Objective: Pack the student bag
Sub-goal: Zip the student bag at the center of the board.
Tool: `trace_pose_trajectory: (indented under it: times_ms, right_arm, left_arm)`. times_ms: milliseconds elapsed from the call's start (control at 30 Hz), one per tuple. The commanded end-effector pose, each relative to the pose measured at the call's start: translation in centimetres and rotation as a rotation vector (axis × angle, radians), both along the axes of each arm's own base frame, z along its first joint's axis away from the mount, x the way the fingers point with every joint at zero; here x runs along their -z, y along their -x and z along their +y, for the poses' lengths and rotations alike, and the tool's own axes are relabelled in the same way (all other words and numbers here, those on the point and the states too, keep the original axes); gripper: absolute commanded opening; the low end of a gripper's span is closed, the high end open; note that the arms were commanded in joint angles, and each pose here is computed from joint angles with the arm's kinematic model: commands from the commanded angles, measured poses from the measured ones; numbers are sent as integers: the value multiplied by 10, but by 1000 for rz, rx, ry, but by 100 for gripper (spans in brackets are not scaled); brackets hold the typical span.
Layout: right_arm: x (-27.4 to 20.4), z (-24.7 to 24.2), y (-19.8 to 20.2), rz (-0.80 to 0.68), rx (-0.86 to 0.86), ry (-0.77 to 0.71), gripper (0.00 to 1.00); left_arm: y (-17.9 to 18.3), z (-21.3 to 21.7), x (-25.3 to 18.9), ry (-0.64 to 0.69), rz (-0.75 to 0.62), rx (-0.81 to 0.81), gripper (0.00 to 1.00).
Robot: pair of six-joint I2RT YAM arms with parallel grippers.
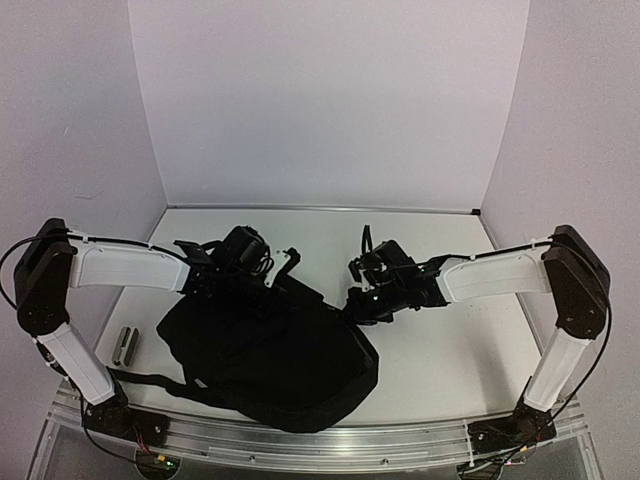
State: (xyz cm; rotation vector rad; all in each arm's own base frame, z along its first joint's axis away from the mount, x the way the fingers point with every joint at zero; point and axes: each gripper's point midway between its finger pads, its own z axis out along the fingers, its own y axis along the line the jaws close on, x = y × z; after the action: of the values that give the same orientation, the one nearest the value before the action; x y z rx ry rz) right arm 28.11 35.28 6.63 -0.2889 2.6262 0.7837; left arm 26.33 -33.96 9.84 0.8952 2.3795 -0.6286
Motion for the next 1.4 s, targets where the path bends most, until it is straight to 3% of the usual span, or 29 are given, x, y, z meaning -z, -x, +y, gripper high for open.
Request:
trace_pose_trajectory:
  times_ms: [0, 200, 633, 833, 967, 1067, 1167, 1233, 1367]
  right_arm:
    - [12, -32, 5, 2, 32, 140, 0]
    - [13, -31, 12, 26, -2, 140, 0]
    - [-12, -37, 24, 54, 19, 118, 0]
    - [-22, -34, 26, 75, 39, 81, 0]
    - [-26, -37, 19, 54, 91, 93, 0]
    - [-34, -39, 9, 15, 132, 98, 0]
    - [-45, -37, -1, -22, 161, 90, 0]
    - [-53, -37, -8, -52, 181, 91, 0]
    - [-67, -39, -19, -106, 207, 91, 0]
  left_arm:
    - [-19, 8, -23, 20, -96, -8, 0]
    - [-39, 44, -16, -78, -107, -117, 0]
    - [-123, 83, -7, -119, -83, -495, 0]
    - [-156, 101, -13, -26, -31, -675, 0]
    - [-153, 71, -32, 108, -25, -539, 2]
    - [-136, 49, -51, 206, -23, -375, 17]
    - [-116, 38, -70, 256, -38, -231, 45]
    - [-108, 34, -88, 275, -86, -156, 57]
    - [-106, 19, -110, 284, -157, -1, 69]
